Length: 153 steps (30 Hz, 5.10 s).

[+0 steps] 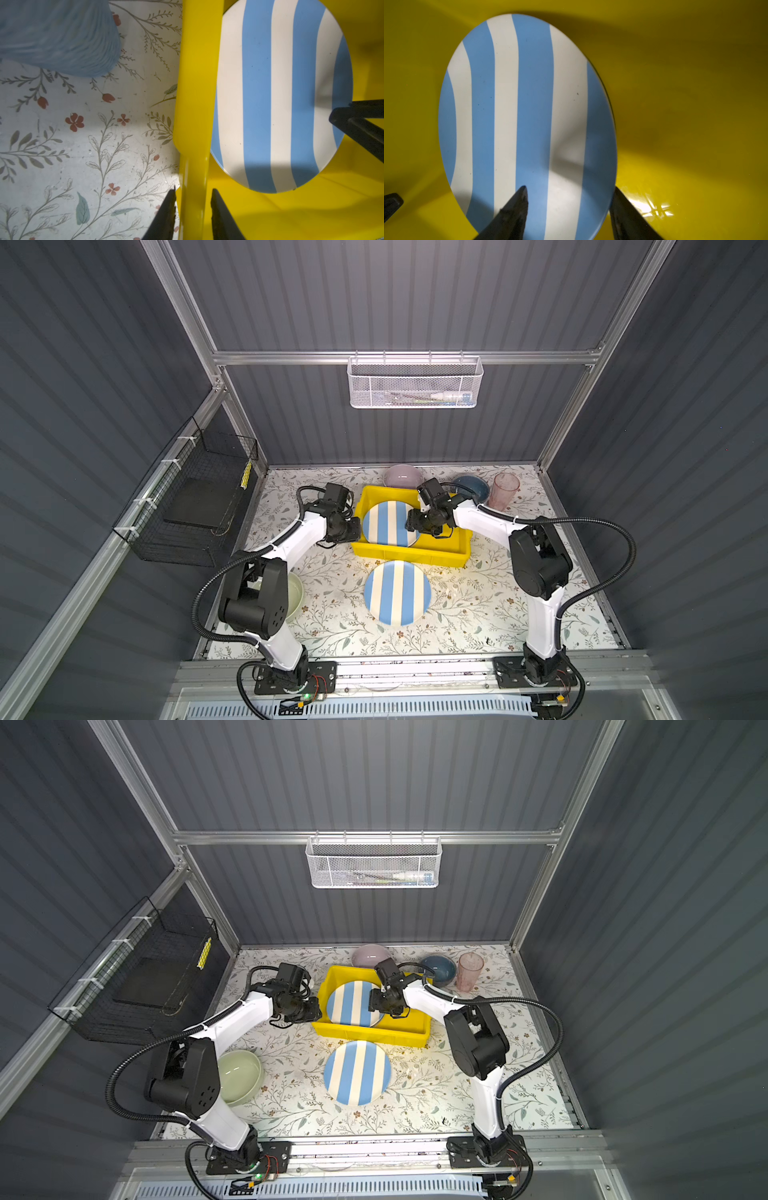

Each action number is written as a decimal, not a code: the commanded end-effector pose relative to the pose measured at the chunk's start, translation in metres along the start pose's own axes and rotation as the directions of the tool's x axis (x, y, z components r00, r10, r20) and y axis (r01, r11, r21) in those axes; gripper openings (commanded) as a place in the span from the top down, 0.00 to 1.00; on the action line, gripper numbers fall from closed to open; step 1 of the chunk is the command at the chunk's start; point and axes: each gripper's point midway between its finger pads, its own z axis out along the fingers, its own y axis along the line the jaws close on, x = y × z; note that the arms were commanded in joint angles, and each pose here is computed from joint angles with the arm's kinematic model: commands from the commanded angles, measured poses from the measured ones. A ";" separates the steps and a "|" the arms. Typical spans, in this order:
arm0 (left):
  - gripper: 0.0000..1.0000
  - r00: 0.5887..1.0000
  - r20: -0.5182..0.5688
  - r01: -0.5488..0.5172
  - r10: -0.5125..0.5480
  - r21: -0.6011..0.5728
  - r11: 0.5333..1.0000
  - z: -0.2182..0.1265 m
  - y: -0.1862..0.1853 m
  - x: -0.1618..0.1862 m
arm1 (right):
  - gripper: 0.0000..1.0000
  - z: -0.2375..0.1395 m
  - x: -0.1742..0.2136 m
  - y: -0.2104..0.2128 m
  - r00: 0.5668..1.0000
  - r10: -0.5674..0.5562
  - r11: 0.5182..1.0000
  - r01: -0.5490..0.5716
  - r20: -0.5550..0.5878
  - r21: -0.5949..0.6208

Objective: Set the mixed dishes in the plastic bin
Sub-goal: 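Withdraw both grippers from the bin to the second striped plate's rims, then pinch the second striped plate rims with both grippers and tilt it up, then lift the second striped plate with both grippers and carry it into the bin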

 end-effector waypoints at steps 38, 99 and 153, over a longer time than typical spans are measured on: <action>0.44 0.999 -0.033 0.017 -0.011 0.176 0.984 -0.082 -0.022 0.083 | 0.29 -0.144 0.110 -0.010 0.979 -0.073 0.962 0.120 0.192 -0.246; 0.84 0.962 -0.268 0.043 -0.048 -0.025 0.999 0.036 0.012 0.187 | 0.61 -0.055 0.191 0.013 1.000 0.016 0.941 -0.019 -0.012 -0.338; 0.58 0.990 0.121 -0.063 0.072 -0.079 0.995 -0.033 0.009 -0.021 | 1.00 -0.213 -0.017 0.015 0.886 0.135 0.936 0.032 0.443 -0.350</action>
